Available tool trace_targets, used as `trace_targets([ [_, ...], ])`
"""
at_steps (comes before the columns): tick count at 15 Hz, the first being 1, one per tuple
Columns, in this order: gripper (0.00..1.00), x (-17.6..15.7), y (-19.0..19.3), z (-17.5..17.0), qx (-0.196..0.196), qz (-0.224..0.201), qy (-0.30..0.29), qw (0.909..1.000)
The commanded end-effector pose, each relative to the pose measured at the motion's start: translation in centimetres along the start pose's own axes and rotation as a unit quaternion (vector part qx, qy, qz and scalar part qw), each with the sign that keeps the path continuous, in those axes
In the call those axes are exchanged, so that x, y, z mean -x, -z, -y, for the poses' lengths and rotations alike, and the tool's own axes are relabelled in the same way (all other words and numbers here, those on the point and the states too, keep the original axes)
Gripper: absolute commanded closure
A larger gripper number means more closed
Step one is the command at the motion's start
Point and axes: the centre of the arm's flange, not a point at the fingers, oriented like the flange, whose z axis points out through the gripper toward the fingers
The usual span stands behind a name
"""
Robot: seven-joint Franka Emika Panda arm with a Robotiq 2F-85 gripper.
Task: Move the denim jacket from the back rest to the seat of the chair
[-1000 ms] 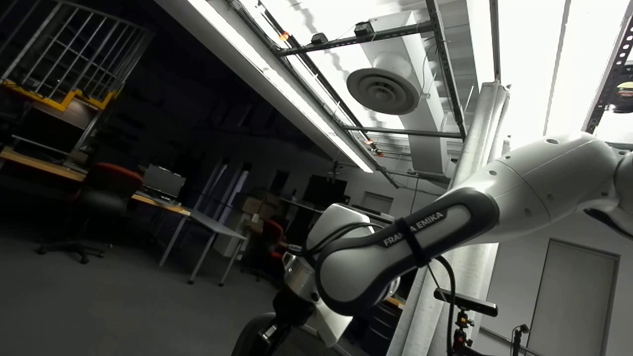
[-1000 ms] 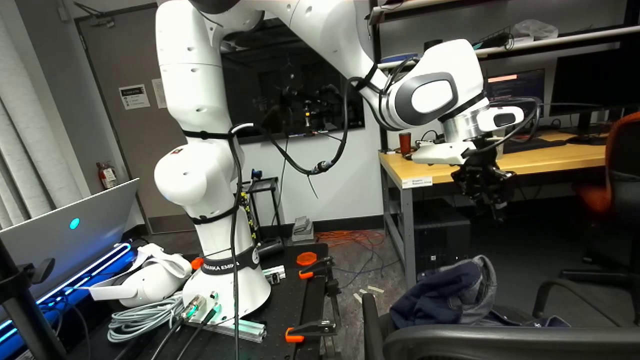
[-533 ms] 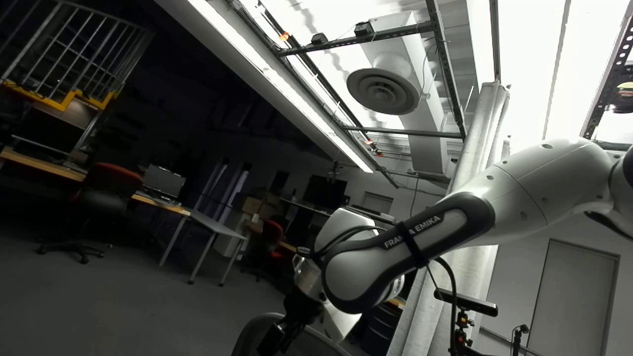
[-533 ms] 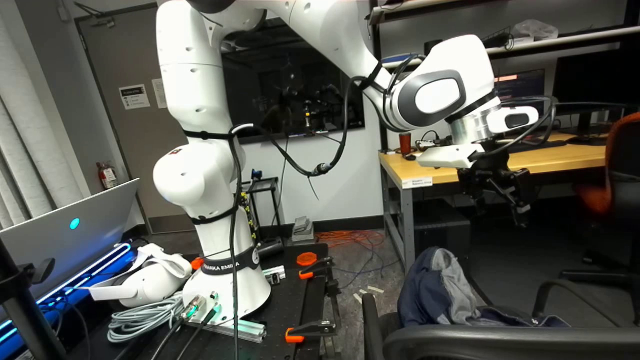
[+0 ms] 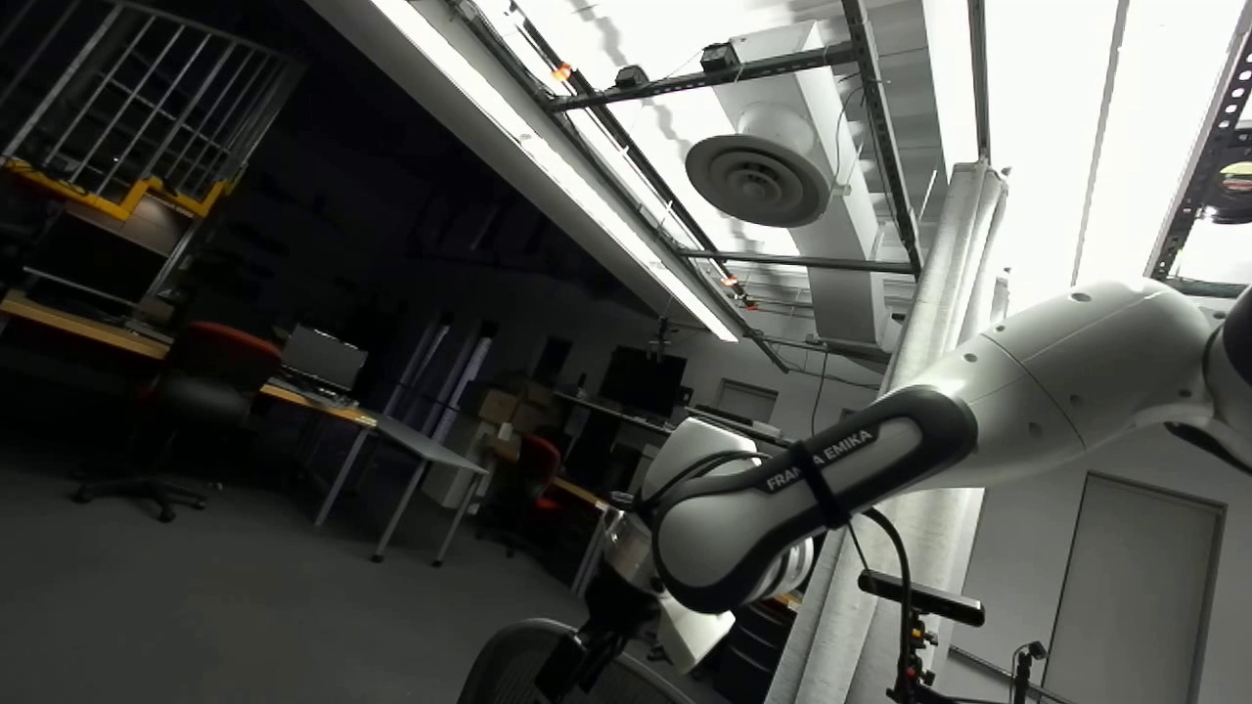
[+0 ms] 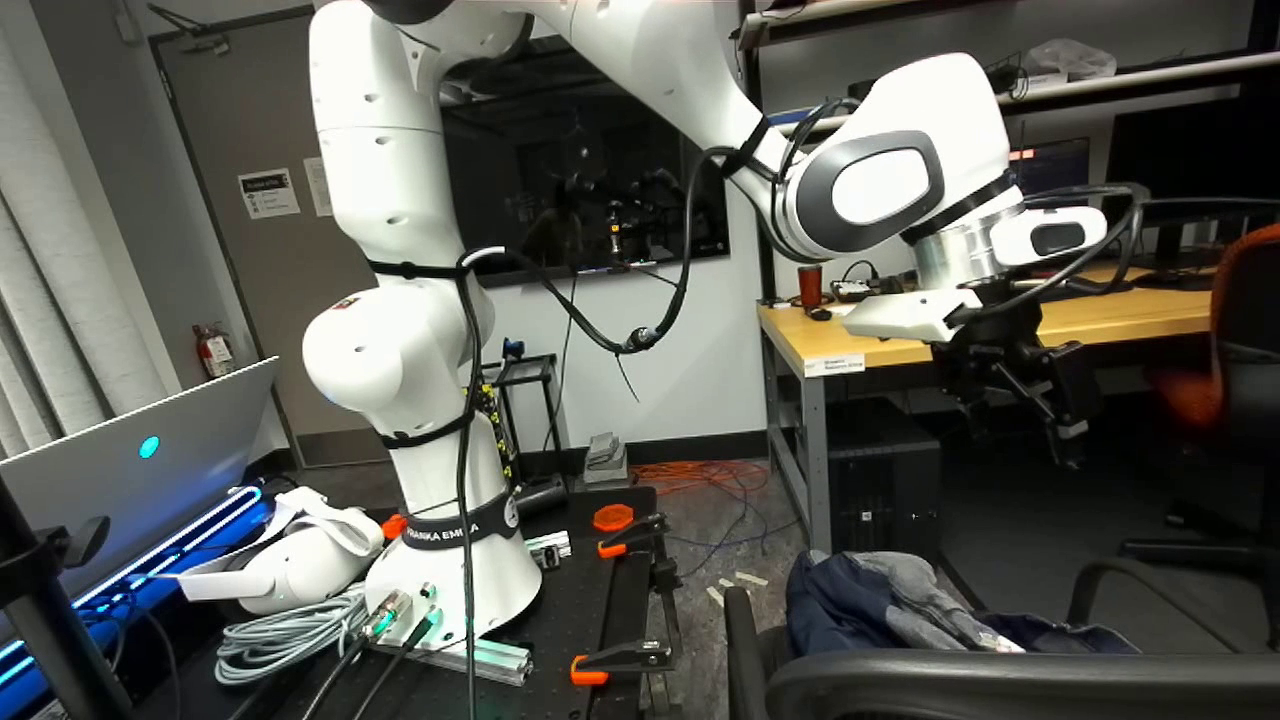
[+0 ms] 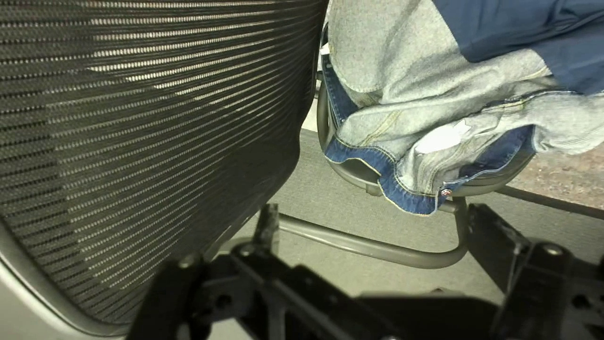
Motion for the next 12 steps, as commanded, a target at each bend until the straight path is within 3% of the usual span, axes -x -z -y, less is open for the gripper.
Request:
trace_targets([
  [1, 0.0, 0.09, 0.05, -0.29, 0.001, 0.0, -0.003, 1.0],
  [12, 0.0, 0.16, 0.1, -0.56, 0.001, -0.001, -0.005, 1.0],
])
